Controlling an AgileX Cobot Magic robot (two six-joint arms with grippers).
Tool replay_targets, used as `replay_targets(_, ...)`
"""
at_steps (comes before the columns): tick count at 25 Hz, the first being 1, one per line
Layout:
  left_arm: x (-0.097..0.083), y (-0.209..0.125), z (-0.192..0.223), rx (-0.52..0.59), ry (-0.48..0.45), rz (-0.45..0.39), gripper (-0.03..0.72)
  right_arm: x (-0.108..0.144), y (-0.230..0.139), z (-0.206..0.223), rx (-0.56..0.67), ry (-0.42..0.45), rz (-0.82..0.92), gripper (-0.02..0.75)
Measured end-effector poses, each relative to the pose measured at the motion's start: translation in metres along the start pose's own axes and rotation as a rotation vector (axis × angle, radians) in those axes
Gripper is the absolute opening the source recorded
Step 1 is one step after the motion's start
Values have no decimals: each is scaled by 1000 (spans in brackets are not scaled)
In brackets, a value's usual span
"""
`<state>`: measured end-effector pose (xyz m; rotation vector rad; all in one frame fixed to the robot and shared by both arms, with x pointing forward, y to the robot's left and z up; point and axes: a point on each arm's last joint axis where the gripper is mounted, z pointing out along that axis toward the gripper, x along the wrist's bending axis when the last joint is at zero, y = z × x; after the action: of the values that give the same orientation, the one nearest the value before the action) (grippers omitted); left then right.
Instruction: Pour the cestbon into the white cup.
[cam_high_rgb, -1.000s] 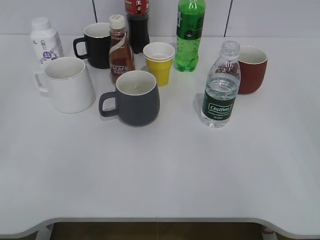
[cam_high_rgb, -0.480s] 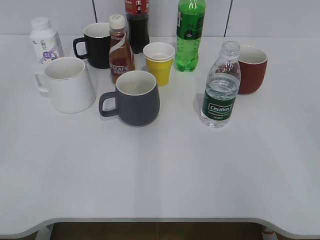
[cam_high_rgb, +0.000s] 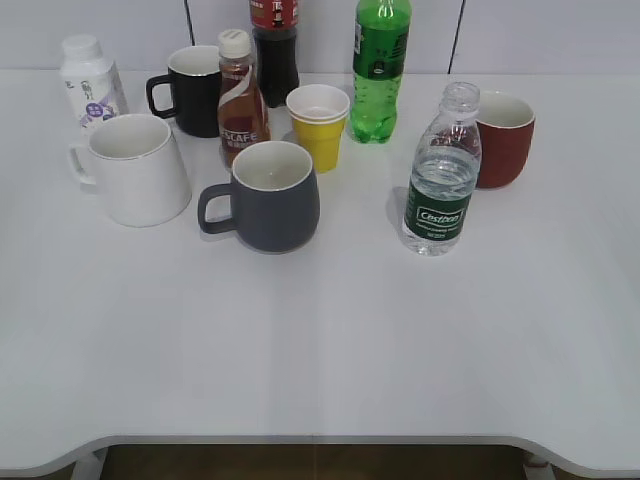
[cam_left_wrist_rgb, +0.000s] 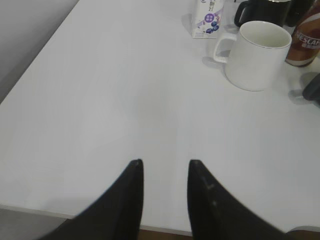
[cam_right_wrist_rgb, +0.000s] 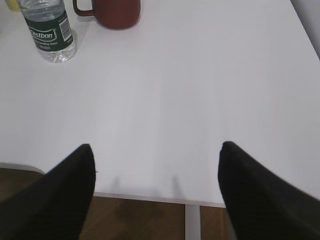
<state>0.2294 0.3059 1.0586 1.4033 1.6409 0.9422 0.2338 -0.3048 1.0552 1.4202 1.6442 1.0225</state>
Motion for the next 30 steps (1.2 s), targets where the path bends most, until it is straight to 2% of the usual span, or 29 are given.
replay_targets(5,0,1,-1,-6,-4,-2,232,0,0,0,0,0,0,575)
replay_targets(7,-2,7,-3,-57,-24,-10,232,0,0,0,0,0,0,575)
replay_targets(13,-10,47,-2,-421,-98,-31,232,0,0,0,0,0,0,575)
replay_targets(17,-13,70,16,-594,-117,-24,232,0,0,0,0,0,0,575)
replay_targets(20,-16,78,44,-609,-107,12,232,0,0,0,0,0,0,575)
replay_targets(27,-25,70,142,-441,-121,162,241,0,0,0,0,2,1,575)
replay_targets(30,-31,61,190,-379,-169,177,241,0,0,0,0,3,2,575)
